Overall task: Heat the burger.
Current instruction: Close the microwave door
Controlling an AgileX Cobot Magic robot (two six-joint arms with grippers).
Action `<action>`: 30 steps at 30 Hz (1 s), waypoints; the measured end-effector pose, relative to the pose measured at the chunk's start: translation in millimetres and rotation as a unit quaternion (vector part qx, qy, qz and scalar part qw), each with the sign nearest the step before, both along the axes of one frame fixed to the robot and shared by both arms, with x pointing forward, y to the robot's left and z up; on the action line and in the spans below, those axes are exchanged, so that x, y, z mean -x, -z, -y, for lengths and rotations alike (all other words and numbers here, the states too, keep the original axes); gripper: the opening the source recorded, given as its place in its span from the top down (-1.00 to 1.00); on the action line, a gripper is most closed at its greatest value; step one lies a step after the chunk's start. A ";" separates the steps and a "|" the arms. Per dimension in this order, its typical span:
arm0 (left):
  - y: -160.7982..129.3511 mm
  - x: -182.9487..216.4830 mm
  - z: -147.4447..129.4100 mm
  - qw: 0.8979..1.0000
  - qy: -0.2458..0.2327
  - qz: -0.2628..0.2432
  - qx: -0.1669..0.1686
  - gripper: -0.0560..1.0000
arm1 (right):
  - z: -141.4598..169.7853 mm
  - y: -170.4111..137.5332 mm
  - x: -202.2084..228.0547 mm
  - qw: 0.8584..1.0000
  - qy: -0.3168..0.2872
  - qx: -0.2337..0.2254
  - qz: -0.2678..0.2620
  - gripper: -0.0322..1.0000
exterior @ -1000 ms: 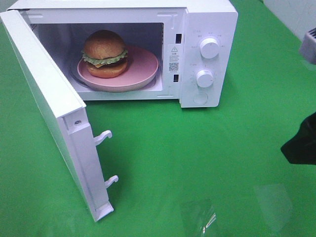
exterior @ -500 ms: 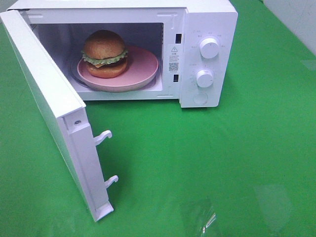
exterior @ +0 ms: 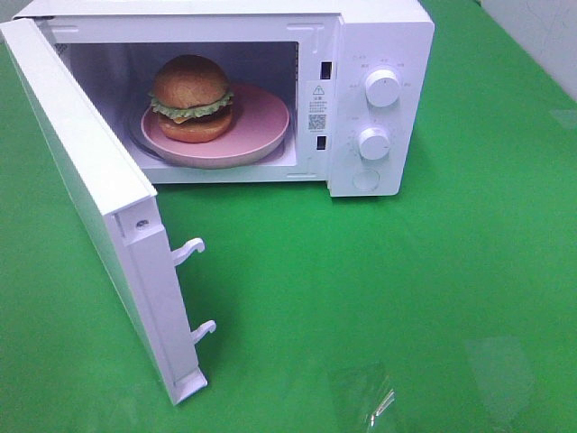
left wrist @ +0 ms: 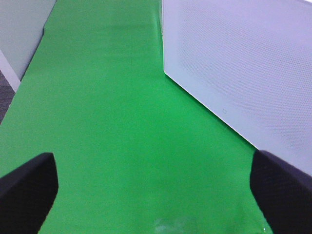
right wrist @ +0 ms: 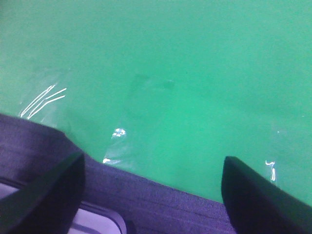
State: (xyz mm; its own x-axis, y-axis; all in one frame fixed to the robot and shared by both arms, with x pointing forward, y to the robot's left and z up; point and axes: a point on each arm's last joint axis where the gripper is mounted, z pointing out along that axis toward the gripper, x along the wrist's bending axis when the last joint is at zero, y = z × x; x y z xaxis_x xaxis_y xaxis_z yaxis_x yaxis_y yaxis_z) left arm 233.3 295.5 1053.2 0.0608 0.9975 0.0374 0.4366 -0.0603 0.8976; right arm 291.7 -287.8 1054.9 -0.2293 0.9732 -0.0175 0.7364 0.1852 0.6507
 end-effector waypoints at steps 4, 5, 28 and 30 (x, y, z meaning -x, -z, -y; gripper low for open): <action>0.0 0.0 0.0 1.000 0.000 0.000 0.000 -0.99 | 5.3 -3.7 8.3 0.999 0.025 -0.011 0.041 -0.53; 0.0 0.0 0.0 1.000 0.000 0.000 0.000 -0.99 | 5.3 -3.7 8.3 0.999 0.025 -0.011 0.041 -0.53; 0.0 0.0 0.0 1.000 0.000 0.000 0.000 -0.99 | 14.8 -4.9 54.0 0.971 0.100 -0.052 0.209 -0.45; 0.0 0.0 0.0 1.000 0.000 0.000 0.000 -0.99 | 14.9 -4.9 55.6 0.970 0.101 -0.053 0.214 -0.44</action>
